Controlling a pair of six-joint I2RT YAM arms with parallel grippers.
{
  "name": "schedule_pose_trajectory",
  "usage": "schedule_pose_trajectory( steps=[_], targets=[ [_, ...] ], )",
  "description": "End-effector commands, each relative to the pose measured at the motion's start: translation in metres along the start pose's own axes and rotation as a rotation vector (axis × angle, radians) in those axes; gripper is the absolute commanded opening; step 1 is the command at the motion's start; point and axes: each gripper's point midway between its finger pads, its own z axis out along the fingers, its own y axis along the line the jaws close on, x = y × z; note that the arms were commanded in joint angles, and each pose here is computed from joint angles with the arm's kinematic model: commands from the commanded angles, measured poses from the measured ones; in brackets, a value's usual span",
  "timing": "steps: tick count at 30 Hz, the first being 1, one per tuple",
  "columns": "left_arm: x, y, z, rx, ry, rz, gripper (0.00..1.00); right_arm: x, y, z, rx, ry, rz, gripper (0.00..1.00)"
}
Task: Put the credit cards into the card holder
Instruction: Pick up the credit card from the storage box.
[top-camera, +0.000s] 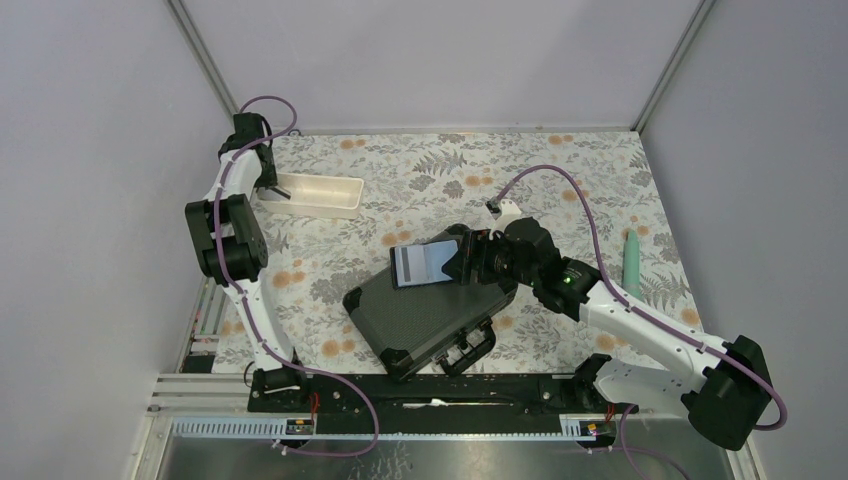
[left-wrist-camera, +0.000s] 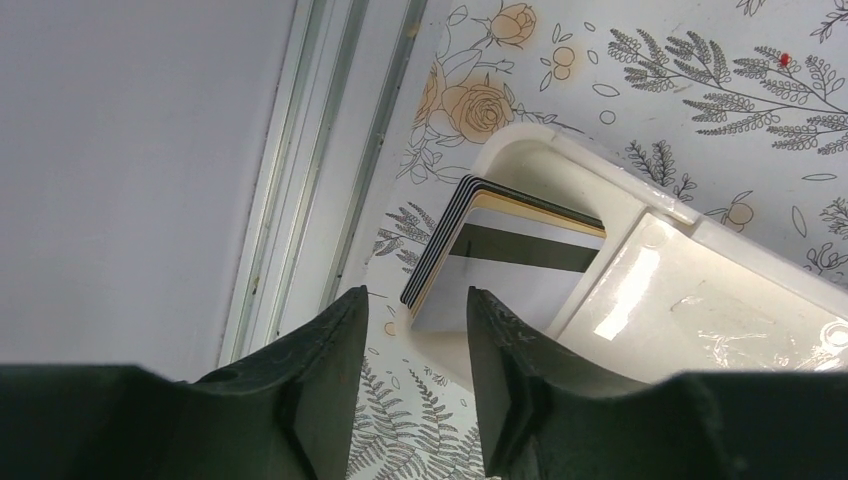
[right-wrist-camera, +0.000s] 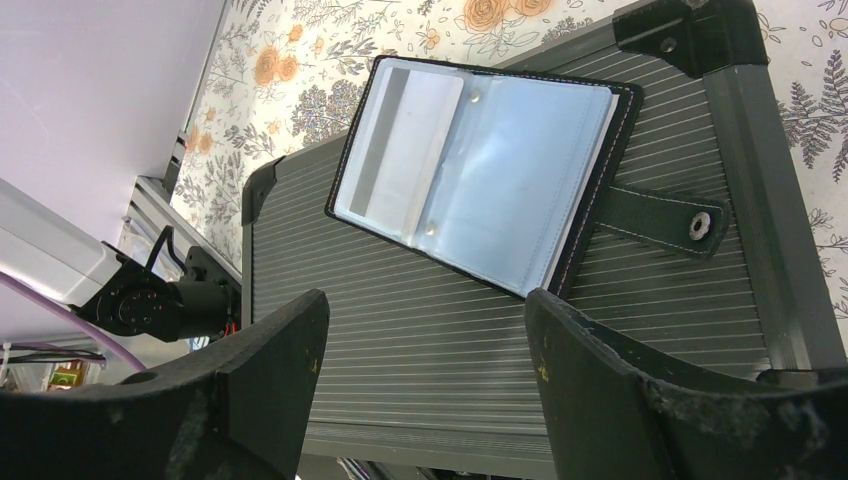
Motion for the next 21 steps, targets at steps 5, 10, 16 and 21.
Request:
schedule_pose_trajectory(
  steps=[5, 10, 16, 21],
  targets=[
    [-0.011, 0.004, -0.005, -0.013, -0.036, 0.002, 0.38, -0.010, 0.008, -0.005, -0.042, -0.035, 0.000, 0.78],
    [-0.006, 0.001, 0.000, -0.004, -0.020, 0.008, 0.40, -0.011, 0.008, -0.005, -0.042, -0.038, 0.000, 0.78],
    [-0.001, -0.002, 0.006, 0.006, -0.003, 0.014, 0.40, -0.011, 0.008, -0.005, -0.042, -0.040, 0.000, 0.78],
    [0.006, -0.005, 0.014, 0.011, 0.019, 0.024, 0.39, -0.010, 0.008, -0.006, -0.041, -0.040, 0.002, 0.78]
  ],
)
